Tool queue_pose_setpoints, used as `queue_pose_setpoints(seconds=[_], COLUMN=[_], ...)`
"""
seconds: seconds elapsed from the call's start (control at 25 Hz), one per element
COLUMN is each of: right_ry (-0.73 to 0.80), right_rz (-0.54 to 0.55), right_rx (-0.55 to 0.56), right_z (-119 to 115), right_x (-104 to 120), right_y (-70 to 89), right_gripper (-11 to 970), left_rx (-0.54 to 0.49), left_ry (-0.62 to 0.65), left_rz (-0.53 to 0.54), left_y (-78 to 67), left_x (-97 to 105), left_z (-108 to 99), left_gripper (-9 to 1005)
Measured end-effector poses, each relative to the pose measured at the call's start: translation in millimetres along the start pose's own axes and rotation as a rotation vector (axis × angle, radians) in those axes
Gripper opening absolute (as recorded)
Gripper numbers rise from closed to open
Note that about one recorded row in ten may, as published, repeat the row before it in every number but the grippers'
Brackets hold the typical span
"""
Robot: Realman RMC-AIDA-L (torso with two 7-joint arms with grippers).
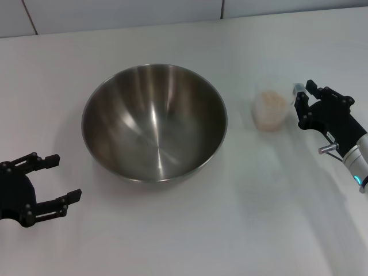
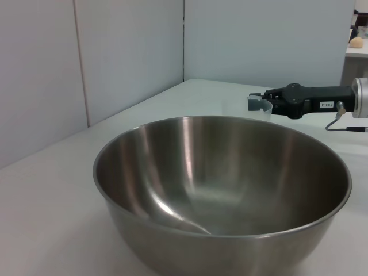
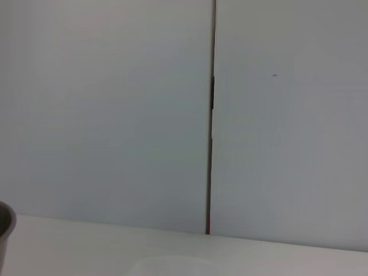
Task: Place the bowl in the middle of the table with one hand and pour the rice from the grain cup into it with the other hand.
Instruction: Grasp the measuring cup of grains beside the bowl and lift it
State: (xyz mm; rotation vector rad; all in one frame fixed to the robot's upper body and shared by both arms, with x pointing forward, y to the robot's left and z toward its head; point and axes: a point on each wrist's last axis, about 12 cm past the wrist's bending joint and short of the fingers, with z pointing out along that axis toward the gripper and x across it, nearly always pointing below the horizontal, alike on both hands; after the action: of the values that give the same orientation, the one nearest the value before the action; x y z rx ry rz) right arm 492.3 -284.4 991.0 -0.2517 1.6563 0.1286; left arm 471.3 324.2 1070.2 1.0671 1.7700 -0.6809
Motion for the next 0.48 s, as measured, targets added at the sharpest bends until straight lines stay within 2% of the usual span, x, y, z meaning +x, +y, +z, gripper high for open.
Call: queue_pose_setpoints(seconds=[0.28,0.48], right_ry=[-0.015,-0.076], right_rz=[0.002,0.006], right_rx=[-0.003,-0.006], right_z=[-0.1,-4.3], right_x=[-1.7,-7.3], right_y=[0.9,1.4], right_gripper=[139,65], left_rx=[0.000,0.000], left_ry=[0.001,0.001], left_rz=[-0.001,0.000], left_y=[0.1,0.3], left_x=[0.2,0.1], left_z=[-0.3,-0.5], left_gripper=[829,829])
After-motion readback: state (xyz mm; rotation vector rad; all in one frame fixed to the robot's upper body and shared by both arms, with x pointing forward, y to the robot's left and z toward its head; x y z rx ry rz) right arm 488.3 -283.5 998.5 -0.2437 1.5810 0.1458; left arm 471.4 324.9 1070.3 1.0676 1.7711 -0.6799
